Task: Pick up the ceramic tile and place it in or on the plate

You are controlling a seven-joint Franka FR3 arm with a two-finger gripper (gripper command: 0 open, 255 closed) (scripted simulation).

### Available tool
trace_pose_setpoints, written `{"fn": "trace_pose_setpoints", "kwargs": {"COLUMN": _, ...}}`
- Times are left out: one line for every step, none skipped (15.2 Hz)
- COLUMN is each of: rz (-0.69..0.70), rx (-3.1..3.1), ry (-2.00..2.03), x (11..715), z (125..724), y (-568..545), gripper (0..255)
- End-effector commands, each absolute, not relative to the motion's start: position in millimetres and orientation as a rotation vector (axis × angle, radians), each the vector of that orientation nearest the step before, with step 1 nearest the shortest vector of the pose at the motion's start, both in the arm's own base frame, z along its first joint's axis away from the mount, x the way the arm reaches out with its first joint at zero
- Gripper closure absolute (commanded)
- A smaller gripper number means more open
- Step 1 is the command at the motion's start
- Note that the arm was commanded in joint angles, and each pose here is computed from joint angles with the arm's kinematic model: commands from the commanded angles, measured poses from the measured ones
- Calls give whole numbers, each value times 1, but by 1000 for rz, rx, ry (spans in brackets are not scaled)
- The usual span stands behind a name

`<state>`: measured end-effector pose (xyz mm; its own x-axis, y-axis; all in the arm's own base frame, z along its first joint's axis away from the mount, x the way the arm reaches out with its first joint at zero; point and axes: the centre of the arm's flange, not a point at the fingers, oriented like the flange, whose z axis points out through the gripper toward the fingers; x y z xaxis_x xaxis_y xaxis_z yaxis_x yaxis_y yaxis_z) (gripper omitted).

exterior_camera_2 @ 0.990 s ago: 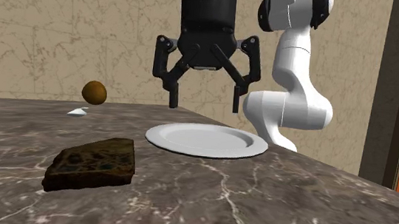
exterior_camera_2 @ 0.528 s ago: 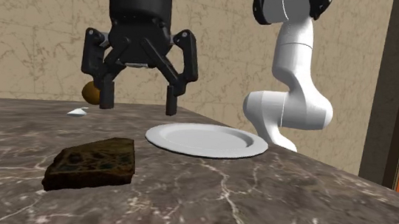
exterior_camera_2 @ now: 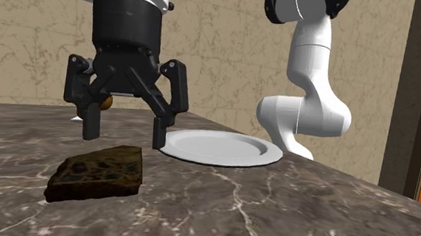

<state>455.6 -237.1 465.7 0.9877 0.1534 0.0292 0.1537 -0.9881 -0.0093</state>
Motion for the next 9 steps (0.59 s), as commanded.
{"fn": "trace_pose_setpoints", "kwargs": {"rz": -45, "rx": -3121, "ry": -241, "x": 455, "z": 457, "y": -237, "gripper": 0}}
{"fn": "trace_pose_setpoints", "kwargs": {"rz": -45, "rx": -3121, "ry": -241, "x": 455, "z": 457, "y": -237, "gripper": 0}}
{"fn": "trace_pose_setpoints", "kwargs": {"rz": -45, "rx": -3121, "ry": -241, "x": 455, "z": 457, "y": -237, "gripper": 0}}
{"fn": "trace_pose_setpoints", "kwargs": {"rz": -45, "rx": -3121, "ry": -241, "x": 455, "z": 457, "y": -237, "gripper": 0}}
{"fn": "trace_pose_setpoints", "kwargs": {"rz": -45, "rx": -3121, "ry": -241, "x": 455, "z": 457, "y": -237, "gripper": 0}}
{"fn": "trace_pose_setpoints", "kwargs": {"rz": -45, "rx": -3121, "ry": -241, "x": 455, "z": 457, "y": -237, "gripper": 0}}
{"fn": "trace_pose_setpoints", "kwargs": {"rz": -45, "rx": -3121, "ry": -241, "x": 455, "z": 457, "y": -237, "gripper": 0}}
{"fn": "trace_pose_setpoints", "kwargs": {"rz": -45, "rx": -3121, "ry": -241, "x": 455, "z": 457, "y": -237, "gripper": 0}}
{"fn": "trace_pose_setpoints", "kwargs": {"rz": -45, "rx": -3121, "ry": -241, "x": 455, "z": 457, "y": -237, "gripper": 255}}
